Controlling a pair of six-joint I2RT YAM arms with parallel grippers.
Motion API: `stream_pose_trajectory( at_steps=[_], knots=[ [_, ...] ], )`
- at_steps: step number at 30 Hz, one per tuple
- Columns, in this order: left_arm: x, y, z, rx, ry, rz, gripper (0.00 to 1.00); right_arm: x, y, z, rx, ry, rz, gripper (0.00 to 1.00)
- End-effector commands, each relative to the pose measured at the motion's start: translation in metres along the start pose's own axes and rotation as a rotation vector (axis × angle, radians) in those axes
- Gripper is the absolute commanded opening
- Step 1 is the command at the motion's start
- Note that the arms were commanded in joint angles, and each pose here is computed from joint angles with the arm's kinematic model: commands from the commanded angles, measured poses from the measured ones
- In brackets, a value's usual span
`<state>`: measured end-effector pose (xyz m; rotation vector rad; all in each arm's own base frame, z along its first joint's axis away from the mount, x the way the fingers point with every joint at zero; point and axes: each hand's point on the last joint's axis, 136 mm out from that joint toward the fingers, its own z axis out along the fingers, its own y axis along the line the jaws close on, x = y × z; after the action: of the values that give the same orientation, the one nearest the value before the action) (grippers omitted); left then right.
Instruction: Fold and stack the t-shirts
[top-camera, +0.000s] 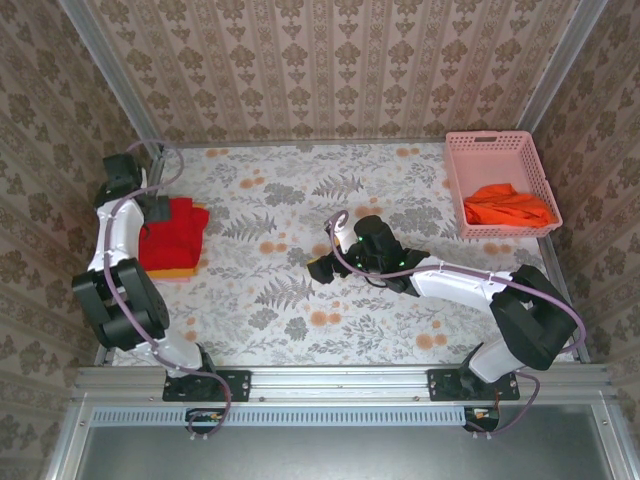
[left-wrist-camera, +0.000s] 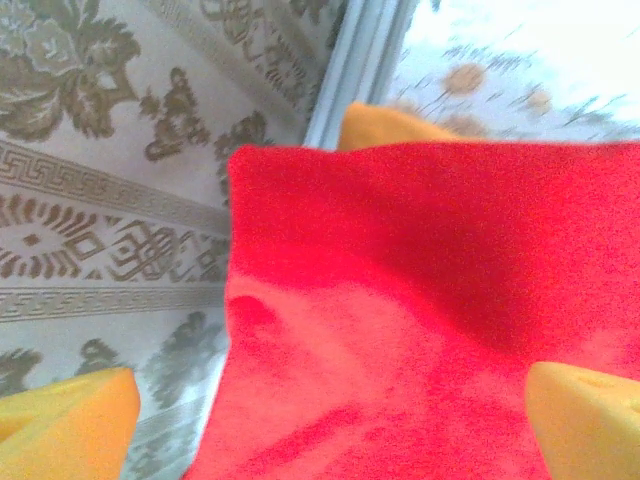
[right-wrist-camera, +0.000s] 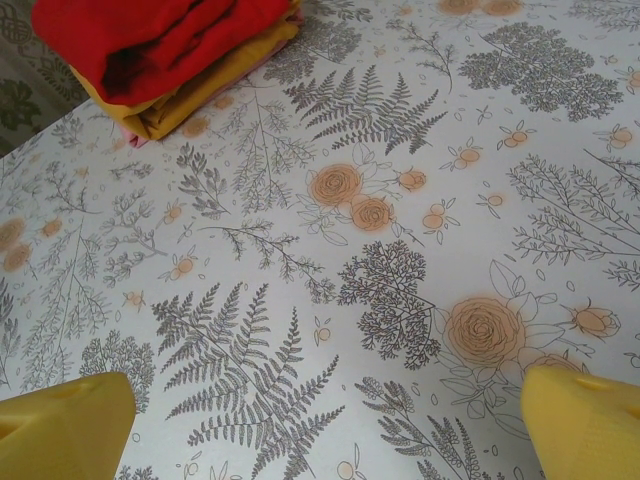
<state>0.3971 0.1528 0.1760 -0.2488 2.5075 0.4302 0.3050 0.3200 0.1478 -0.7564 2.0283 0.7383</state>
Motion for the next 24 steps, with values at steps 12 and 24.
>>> stream_pose_trajectory(
  at_steps=[12, 24],
  knots=[
    [0.025, -0.036, 0.045, 0.326, 0.035, -0.366, 1.0, -0.019, 0.002, -0.012, 0.014, -0.024, 0.012, 1.0],
    [-0.012, -0.051, -0.061, 0.26, -0.416, -0.218, 1.0, -0.051, -0.069, -0.088, 0.302, -0.207, 0.096, 1.0]
  ],
)
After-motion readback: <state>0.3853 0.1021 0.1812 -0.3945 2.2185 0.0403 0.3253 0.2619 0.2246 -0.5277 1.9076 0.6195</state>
